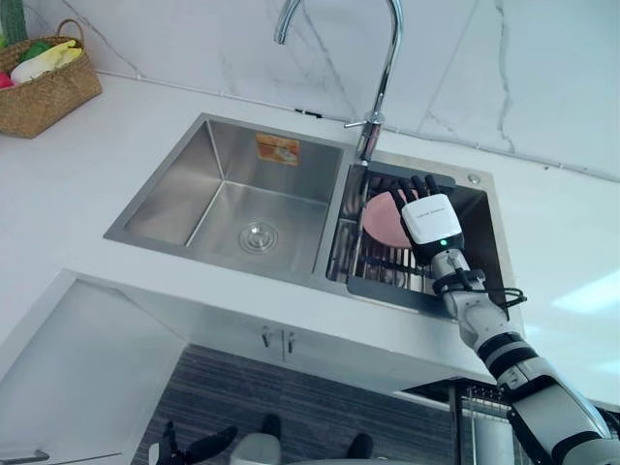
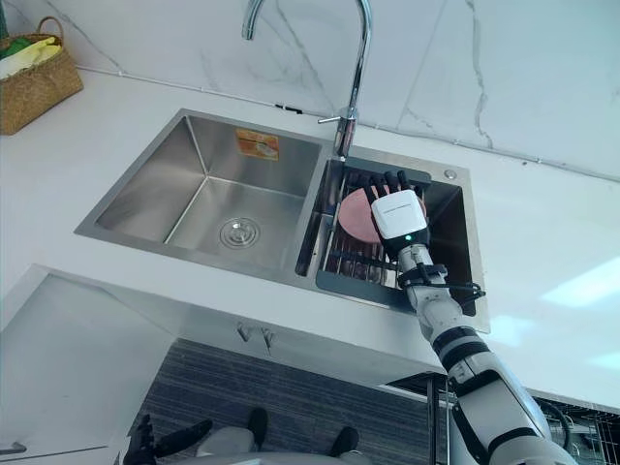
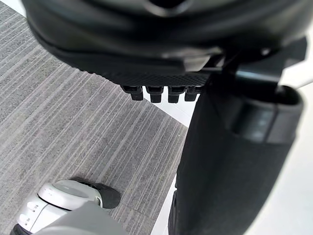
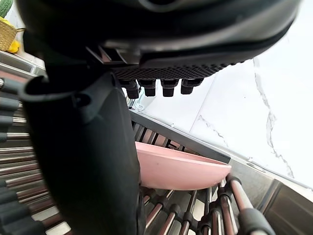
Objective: Walk over to the sink, pick up the cup, carry it to the dishwasher, place the cup inside the dishwasher, then close the dishwasher door
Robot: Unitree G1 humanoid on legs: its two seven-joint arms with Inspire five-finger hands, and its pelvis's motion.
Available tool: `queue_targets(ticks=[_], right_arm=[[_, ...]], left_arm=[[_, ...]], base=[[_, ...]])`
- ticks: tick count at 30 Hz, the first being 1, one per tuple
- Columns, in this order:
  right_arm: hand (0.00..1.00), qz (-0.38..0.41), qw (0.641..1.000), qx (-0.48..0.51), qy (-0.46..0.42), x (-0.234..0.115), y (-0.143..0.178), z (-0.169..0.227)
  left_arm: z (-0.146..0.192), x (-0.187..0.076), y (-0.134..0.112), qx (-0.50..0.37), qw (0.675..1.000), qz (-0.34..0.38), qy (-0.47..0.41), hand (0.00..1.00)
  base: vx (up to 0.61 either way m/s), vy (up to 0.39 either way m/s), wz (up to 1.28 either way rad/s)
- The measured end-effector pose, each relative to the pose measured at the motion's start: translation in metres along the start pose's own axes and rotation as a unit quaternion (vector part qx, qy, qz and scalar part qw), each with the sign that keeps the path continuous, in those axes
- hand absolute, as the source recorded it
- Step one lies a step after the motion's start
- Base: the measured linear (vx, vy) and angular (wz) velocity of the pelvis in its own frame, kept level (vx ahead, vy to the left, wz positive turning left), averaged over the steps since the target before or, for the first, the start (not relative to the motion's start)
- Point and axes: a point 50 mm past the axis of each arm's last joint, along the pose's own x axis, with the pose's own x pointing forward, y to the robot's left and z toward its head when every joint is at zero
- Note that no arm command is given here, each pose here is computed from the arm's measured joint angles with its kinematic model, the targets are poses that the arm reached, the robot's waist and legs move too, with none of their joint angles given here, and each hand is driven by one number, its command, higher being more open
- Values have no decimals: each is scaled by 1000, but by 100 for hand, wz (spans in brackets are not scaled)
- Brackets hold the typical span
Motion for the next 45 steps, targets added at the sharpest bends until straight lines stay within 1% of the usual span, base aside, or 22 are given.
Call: queue_targets(ticks=[7, 11, 12, 15, 20, 25, 29, 37, 40, 45], right_arm=[[100, -9, 999, 21, 26, -3, 4, -8], [100, -32, 999, 22, 37, 2, -4, -17], [0, -36, 998, 27, 41, 5, -6, -18], [0, -42, 997, 41, 48, 11, -12, -23], [0, -8, 997, 62, 54, 16, -14, -37], [0, -23, 996, 63, 51, 18, -18, -38], [0, -39, 996, 62, 47, 19, -22, -38], [0, -61, 996, 56, 35, 22, -33, -39], [0, -96, 993, 53, 34, 26, -49, -46], [0, -162, 983, 84, 36, 31, -80, -49]], left_arm=[[4, 0, 4, -6, 1000, 3, -7, 100], [11, -1, 4, -21, 1000, 0, -21, 100], [13, -1, 4, -22, 999, 0, -24, 100], [17, -1, 3, -29, 999, -3, -34, 100], [17, -1, 2, -43, 999, -6, -32, 100], [16, -2, -1, -37, 999, -13, -31, 100], [24, -3, -5, -37, 998, -23, -47, 100], [27, -3, -5, -36, 998, -23, -53, 100], [28, -2, -2, -34, 998, -20, -55, 100], [30, -1, 1, -39, 997, -14, -62, 100]], base=[[-16, 11, 10], [-44, 11, 4], [-53, 8, 1], [-60, 10, -1], [-16, 4, 0], [23, 0, -1], [40, -6, -3], [40, -4, -9], [63, -14, -9], [56, -5, -12]])
